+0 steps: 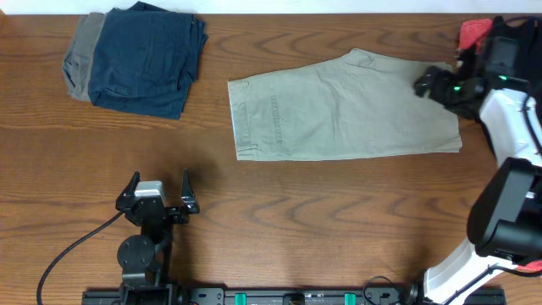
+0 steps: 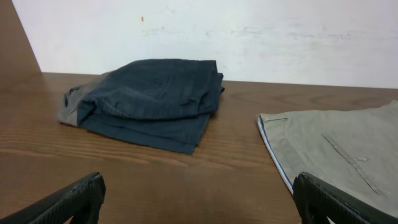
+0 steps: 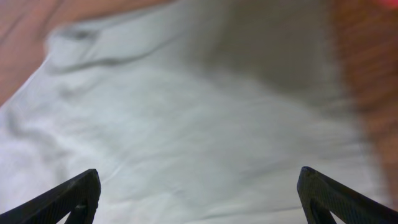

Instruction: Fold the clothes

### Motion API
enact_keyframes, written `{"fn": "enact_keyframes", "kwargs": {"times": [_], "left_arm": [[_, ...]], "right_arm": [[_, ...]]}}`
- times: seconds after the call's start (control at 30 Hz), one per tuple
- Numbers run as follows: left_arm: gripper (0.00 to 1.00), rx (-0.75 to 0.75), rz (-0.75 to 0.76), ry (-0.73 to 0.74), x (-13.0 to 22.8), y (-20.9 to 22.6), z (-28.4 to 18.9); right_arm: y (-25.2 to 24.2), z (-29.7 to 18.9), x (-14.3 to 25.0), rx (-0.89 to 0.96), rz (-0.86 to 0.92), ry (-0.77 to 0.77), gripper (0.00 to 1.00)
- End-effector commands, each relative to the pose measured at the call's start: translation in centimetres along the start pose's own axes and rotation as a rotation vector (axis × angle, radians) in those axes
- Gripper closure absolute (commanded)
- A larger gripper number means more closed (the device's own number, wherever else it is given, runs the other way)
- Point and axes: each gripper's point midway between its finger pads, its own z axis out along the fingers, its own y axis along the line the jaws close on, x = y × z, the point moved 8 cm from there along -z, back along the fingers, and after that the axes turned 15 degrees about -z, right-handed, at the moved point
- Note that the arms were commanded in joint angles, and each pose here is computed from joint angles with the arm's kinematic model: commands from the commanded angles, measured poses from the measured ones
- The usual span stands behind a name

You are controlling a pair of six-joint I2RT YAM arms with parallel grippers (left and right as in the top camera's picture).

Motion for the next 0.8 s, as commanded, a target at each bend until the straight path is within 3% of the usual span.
{"fn": "enact_keyframes", "kwargs": {"times": [0.0, 0.03, 0.07, 0.1, 0.17, 0.27, 0.3, 0.5, 0.77], "left_arm": [[0.02, -0.022, 0.007, 0.043, 1.2, 0.4, 0.1], [0.02, -0.022, 0.007, 0.043, 1.2, 0.4, 0.1], [0.02, -0.022, 0.007, 0.043, 1.2, 0.4, 0.1], [0.02, -0.022, 0.007, 0.043, 1.2, 0.4, 0.1], [0.02, -0.022, 0.007, 0.043, 1.2, 0.4, 0.1], [0.02, -0.022, 0.007, 0.043, 1.2, 0.4, 0.1], [0.02, -0.022, 0.007, 0.043, 1.2, 0.4, 0.1], [0.02, -0.022, 0.007, 0.043, 1.2, 0.4, 0.1], [0.02, -0.022, 0.007, 0.043, 1.2, 0.4, 0.1]], "right_arm": [[5.5, 0.7, -0.1, -0.117, -0.161, 0.017, 0.01], [6.7, 1.0, 0.2, -0.131, -0.192, 0.027, 0.03], [8.0, 1.3, 0.4, -0.146, -0.228, 0.035, 0.12], [9.5, 1.7, 0.8, -0.146, -0.26, 0.043, 0.33], [11.6, 2.5, 1.4, -0.106, -0.322, 0.039, 0.6], [13.6, 3.9, 2.7, 0.021, -0.33, 0.034, 0.95], [14.2, 4.3, 3.1, 0.048, -0.329, 0.038, 0.99], [16.9, 7.8, 6.1, 0.074, -0.359, 0.104, 0.99], [16.3, 11.9, 9.1, 0.085, -0.322, 0.227, 0.99]]}}
